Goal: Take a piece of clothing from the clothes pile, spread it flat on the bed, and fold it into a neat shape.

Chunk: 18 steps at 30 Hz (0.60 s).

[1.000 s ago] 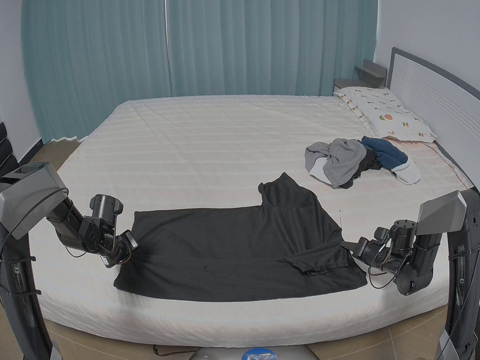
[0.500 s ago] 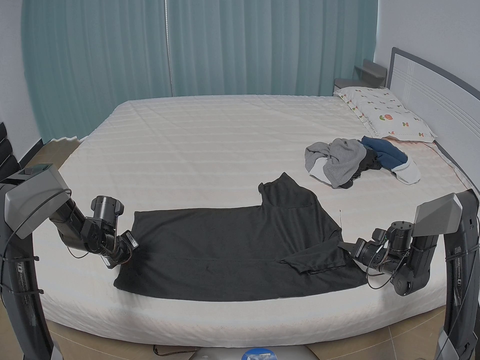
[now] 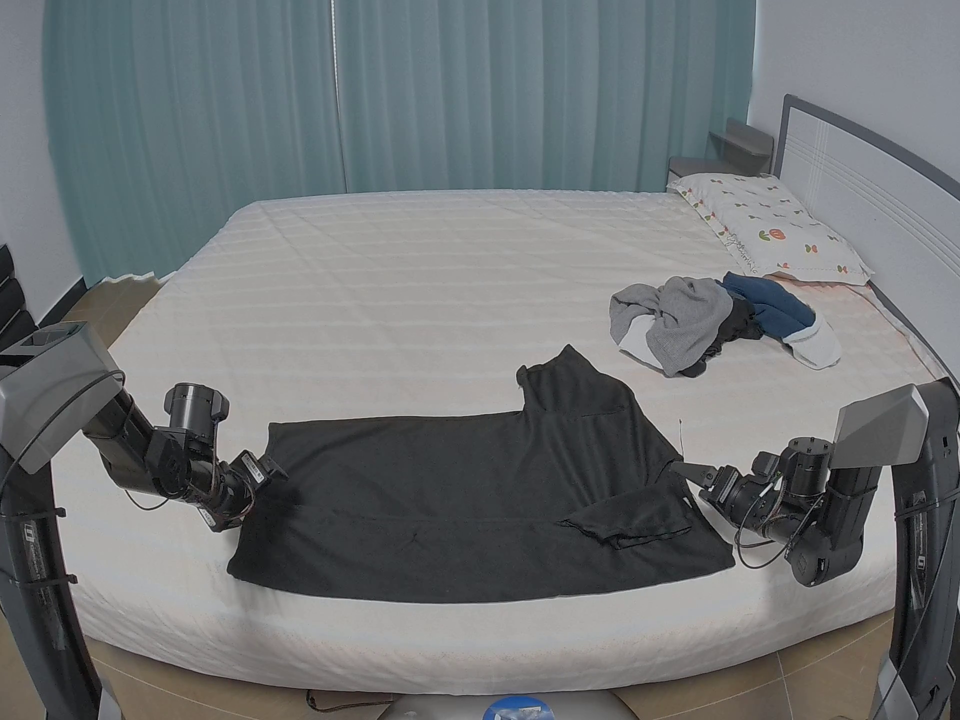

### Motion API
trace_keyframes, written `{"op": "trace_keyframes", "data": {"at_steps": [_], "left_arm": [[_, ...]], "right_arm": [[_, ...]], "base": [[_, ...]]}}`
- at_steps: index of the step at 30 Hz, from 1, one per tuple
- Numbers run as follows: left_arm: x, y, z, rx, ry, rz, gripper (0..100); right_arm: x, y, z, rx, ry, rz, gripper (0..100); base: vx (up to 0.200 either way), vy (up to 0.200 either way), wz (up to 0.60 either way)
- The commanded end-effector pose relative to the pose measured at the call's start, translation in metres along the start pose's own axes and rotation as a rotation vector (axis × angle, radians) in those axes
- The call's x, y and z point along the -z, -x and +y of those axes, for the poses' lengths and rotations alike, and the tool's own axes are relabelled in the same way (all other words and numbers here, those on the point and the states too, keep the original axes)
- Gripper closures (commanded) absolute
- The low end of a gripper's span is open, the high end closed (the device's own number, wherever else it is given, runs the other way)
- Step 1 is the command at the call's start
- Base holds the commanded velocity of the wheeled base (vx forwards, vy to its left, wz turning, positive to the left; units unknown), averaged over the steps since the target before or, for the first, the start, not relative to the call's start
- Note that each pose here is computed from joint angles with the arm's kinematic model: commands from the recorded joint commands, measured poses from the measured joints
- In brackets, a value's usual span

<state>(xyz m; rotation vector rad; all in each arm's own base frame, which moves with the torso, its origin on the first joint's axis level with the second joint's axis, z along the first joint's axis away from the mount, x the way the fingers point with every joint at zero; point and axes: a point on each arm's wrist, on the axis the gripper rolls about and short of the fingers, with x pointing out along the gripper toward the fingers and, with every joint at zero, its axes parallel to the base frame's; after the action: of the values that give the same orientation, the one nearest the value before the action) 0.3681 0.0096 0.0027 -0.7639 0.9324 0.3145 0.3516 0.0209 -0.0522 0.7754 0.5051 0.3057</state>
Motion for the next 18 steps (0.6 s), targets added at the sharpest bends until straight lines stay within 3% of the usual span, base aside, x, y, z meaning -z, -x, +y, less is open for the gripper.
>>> {"op": "trace_keyframes", "data": {"at_steps": [1, 9, 15, 18], "left_arm": [[-0.0118, 0.0131, 0.0002, 0.046, 0.024, -0.018, 0], [-0.0185, 0.0161, -0.0031, 0.093, 0.111, -0.004, 0], [-0.0176, 0.0155, -0.003, 0.091, 0.11, -0.001, 0], [-0.0176, 0.0155, -0.003, 0.091, 0.112, -0.001, 0]], "right_arm": [[-0.0161, 0.0033, 0.0053, -0.024, -0.03, -0.057, 0], [-0.017, 0.0053, 0.0002, -0.012, -0.06, -0.06, 0], [-0.0156, 0.0061, -0.0005, -0.008, -0.062, -0.056, 0], [-0.0148, 0.0062, -0.0011, -0.005, -0.064, -0.053, 0]], "base": [[0.0, 0.0, 0.0], [0.0, 0.0, 0.0], [0.0, -0.2, 0.0], [0.0, 0.0, 0.0]]}}
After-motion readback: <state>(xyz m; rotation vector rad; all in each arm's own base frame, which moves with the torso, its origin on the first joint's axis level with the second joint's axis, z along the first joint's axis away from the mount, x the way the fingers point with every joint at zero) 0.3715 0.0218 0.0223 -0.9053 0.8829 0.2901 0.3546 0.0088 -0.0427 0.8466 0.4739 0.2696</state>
